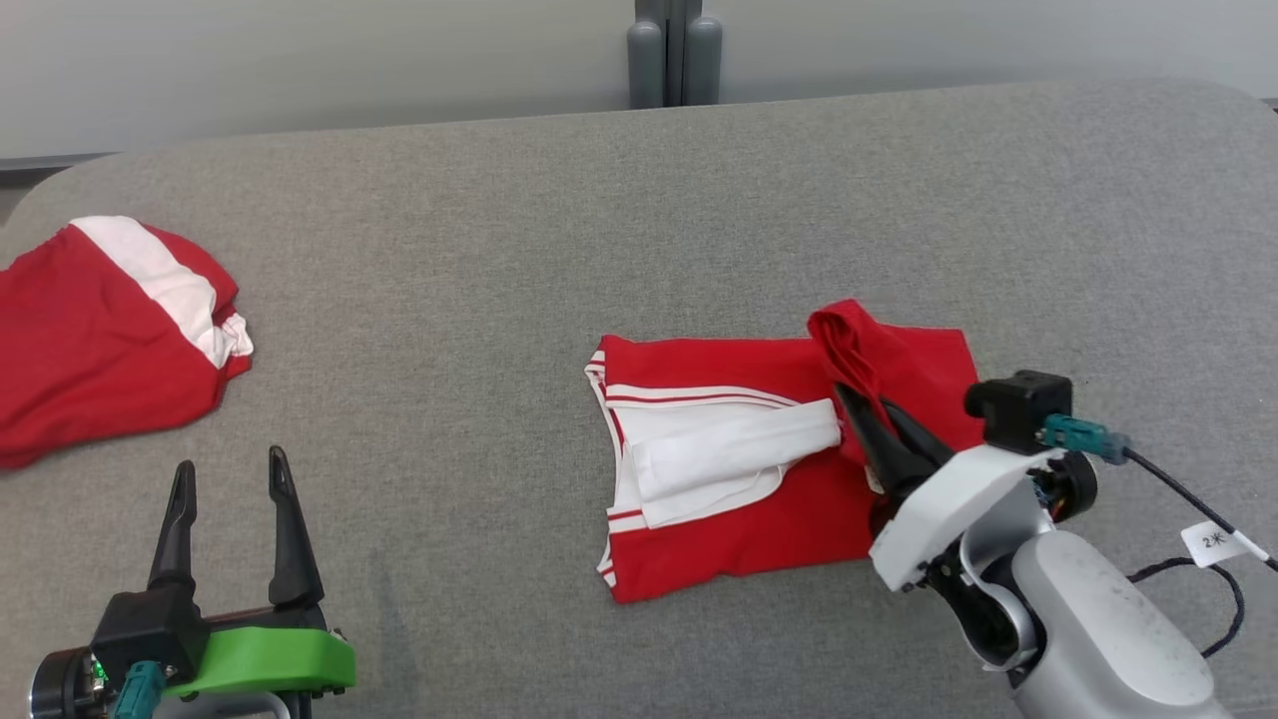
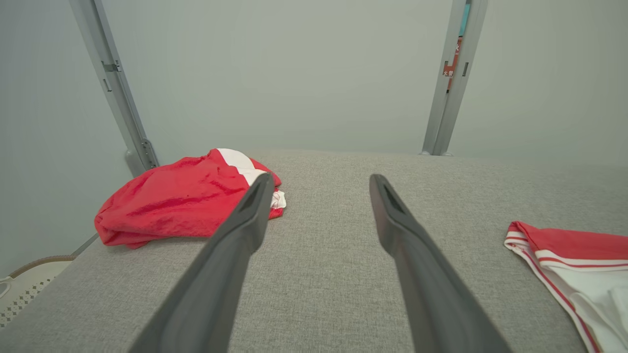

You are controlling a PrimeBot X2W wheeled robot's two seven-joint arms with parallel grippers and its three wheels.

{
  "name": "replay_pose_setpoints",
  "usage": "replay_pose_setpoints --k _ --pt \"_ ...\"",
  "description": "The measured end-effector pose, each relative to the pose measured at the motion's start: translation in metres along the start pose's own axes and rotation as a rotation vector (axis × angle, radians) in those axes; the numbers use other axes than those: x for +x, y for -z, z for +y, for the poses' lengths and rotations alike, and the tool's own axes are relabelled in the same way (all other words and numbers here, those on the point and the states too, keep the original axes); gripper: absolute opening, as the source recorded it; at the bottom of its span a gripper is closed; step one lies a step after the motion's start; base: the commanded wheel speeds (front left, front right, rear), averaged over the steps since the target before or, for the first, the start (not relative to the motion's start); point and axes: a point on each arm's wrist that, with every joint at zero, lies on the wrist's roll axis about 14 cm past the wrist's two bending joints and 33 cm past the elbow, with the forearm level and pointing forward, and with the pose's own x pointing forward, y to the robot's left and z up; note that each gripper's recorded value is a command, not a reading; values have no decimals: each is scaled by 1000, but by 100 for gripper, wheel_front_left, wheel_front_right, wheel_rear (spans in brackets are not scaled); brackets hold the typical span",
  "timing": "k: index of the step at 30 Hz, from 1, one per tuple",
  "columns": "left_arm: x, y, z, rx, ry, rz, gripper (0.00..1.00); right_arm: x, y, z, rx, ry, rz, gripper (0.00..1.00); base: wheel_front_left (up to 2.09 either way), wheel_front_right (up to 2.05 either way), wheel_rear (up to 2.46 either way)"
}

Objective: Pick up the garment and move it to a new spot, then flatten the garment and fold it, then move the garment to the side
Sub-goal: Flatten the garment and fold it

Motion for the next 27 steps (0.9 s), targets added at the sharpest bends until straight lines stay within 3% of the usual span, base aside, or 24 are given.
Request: replay_pose_setpoints --k 9,16,17,18,25,27 --pt "3 -2 -5 -15 5 -6 100 37 7 78 -29 -193 11 0 0 0 0" --pt "6 2 -3 -21 -6 4 100 56 27 89 -18 -215 65 0 0 0 0" --pt "6 4 -2 -23 -10 11 100 57 32 90 -12 -216 77 5 0 0 0" --pt "6 5 -1 -22 -13 14 100 58 34 90 -4 -216 79 100 0 0 0" --pt "9 8 1 -20 -20 22 100 62 30 75 -21 -187 25 100 0 0 0" --pt "11 6 0 -19 -16 13 100 59 17 54 -53 -152 -23 100 0 0 0"
